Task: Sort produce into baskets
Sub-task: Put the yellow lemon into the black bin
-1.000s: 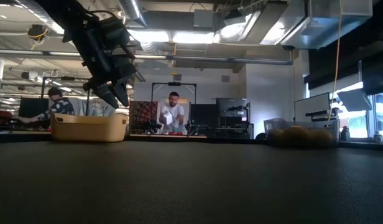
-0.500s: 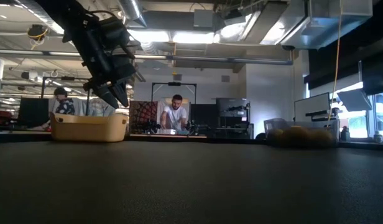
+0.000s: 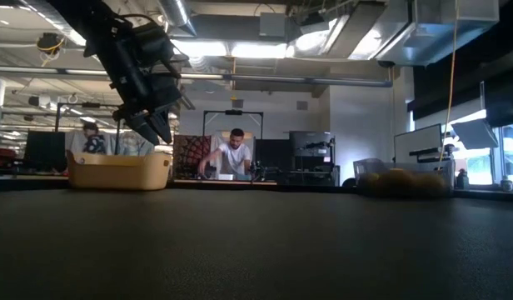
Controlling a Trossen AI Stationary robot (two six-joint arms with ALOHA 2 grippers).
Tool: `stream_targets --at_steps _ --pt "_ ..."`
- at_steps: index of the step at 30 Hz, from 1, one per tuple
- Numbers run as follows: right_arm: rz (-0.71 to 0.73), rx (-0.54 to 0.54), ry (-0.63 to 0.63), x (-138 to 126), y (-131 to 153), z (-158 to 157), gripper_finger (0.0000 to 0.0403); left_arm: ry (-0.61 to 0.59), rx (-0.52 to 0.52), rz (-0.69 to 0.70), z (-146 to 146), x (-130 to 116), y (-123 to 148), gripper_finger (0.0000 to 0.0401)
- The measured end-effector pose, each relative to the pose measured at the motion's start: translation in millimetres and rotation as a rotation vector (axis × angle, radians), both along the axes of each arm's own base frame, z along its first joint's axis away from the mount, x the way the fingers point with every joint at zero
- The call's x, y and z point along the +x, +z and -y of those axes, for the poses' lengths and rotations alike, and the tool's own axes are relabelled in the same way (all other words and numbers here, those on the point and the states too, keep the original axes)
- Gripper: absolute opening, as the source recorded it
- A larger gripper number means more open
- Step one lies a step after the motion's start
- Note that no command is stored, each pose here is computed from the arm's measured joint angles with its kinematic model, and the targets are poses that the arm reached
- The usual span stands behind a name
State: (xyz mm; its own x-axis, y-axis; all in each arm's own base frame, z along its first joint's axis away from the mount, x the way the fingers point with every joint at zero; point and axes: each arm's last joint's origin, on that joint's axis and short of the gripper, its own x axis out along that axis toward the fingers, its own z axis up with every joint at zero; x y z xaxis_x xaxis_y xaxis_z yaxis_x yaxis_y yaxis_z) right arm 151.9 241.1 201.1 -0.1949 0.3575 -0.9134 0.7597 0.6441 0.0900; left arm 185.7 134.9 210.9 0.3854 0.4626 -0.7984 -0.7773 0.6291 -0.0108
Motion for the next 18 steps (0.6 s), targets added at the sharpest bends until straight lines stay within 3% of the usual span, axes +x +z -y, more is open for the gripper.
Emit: stream_targets --at_steps 18 --pt "-0.073 -0.049 0.068 4.8 -33.8 -11.6 0.0333 0.0 -0.002 -0.002 0.1 -0.1 -0.1 0.0223"
